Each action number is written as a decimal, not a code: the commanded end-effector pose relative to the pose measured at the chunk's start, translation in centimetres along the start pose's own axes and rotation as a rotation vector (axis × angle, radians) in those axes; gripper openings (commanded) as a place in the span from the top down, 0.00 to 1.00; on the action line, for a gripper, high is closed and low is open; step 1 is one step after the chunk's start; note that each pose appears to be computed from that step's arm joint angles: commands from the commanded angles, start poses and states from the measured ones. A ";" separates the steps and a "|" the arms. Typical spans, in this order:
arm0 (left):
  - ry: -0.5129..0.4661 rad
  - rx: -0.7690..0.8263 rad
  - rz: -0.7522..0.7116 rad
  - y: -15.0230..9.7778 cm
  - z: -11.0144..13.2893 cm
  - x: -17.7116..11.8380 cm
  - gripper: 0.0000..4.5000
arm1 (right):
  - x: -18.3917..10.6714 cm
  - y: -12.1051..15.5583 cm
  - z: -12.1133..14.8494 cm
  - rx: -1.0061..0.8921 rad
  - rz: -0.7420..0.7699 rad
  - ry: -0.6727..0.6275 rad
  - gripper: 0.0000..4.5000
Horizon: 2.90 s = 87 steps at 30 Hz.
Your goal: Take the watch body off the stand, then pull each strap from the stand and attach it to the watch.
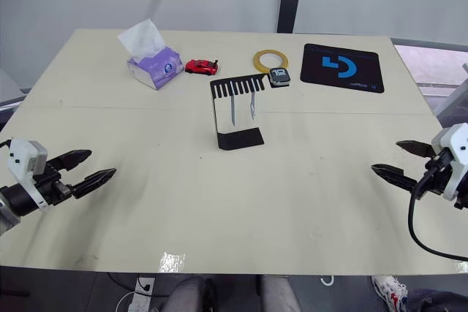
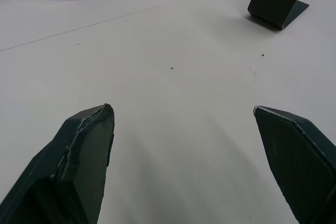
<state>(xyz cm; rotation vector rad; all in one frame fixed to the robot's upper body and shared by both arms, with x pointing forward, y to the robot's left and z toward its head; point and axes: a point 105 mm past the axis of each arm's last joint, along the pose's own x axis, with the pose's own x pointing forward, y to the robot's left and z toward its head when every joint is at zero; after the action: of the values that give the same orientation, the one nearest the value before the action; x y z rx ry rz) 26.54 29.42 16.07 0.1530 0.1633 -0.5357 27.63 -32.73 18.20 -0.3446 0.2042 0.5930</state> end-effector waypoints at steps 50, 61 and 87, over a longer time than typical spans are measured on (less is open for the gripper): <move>-0.380 0.113 -0.743 -13.0 16.6 6.2 0.00 | 9.0 11.2 15.2 0.266 -0.335 -0.375 0.01; -0.431 0.190 -0.746 -13.7 18.1 7.7 0.00 | 10.9 11.6 18.0 0.230 -0.346 -0.392 0.01; -0.444 0.193 -0.719 -13.6 18.5 7.4 0.00 | 12.8 11.3 18.7 0.307 -0.362 -0.409 0.01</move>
<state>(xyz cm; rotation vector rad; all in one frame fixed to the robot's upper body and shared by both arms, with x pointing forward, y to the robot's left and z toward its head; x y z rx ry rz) 28.62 10.58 30.12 0.1225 -0.2281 -1.2939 33.46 -10.29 27.48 0.0289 -0.0937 0.2626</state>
